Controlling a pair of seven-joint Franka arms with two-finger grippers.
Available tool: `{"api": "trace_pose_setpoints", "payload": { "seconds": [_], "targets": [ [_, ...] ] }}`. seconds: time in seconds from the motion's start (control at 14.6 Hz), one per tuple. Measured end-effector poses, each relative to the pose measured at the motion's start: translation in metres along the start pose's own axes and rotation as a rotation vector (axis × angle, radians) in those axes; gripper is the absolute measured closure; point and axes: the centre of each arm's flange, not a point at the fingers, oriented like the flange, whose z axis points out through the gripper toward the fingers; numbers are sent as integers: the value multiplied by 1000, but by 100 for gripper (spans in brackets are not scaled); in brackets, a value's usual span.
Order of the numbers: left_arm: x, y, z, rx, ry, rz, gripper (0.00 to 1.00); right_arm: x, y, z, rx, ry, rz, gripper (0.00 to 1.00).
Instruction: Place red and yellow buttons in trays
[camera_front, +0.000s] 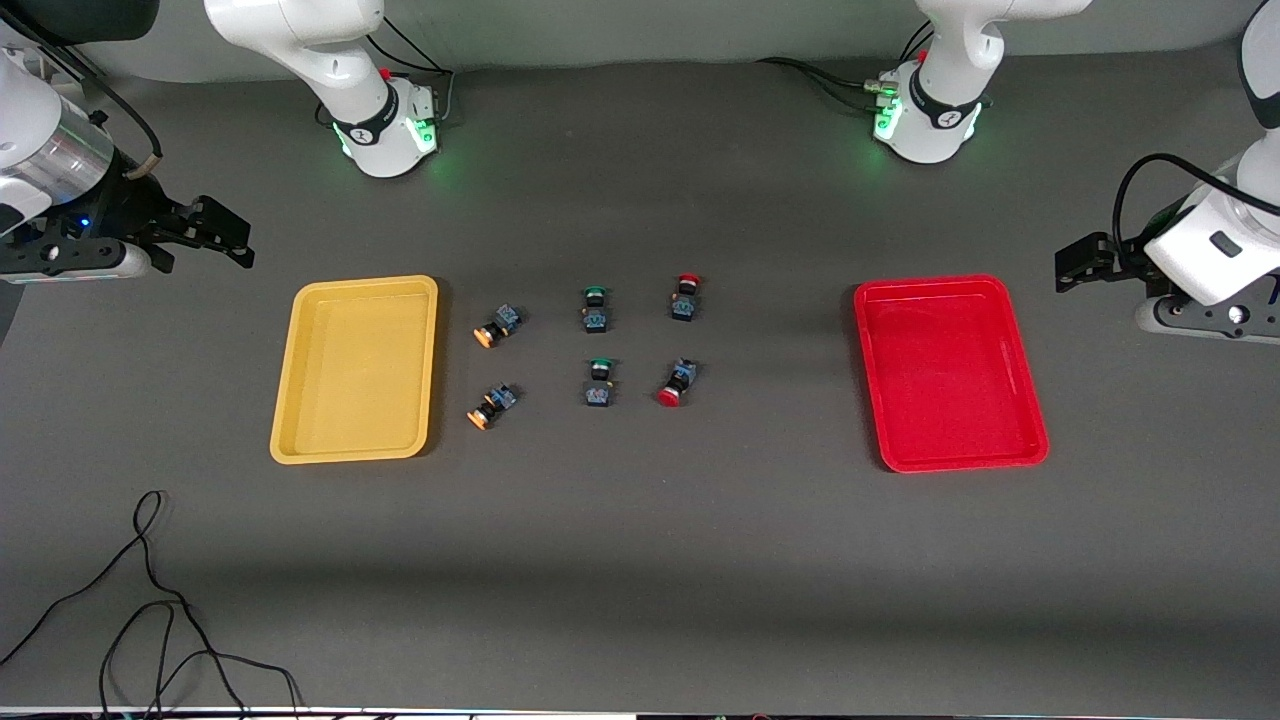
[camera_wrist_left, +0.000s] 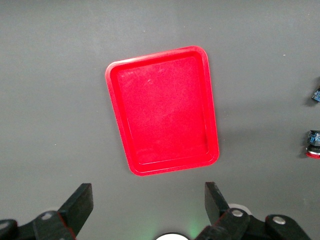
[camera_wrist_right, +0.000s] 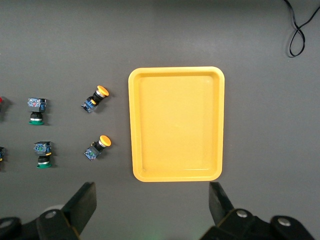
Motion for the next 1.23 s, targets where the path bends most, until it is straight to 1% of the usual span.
{"api": "trace_pose_setpoints", "payload": {
  "seconds": [0.34,0.55,0.68,0.82,0.96,1.03,1.23],
  "targets": [
    [0,0,0,0,1,-6,0,-1,-4,3,-3,-18,-6,0],
    [0,0,0,0,1,-9,0,0,-27,14,-9,-39,9,0],
    [1,0,9,-4,-9,-9,0,1,-56,37,-12,-67,56,0],
    [5,13,34,-29,-23,2,0,3,-92,74,-4,-86,119,0],
    [8,49,64,-54,-32,-4,0,-1,-134,122,-13,-99,196,0],
    [9,76,75,-60,-26,-14,0,-7,-156,148,-21,-104,237,0],
    [2,192,111,-51,17,-58,0,-25,-205,236,-41,-112,323,0]
  ]
}}
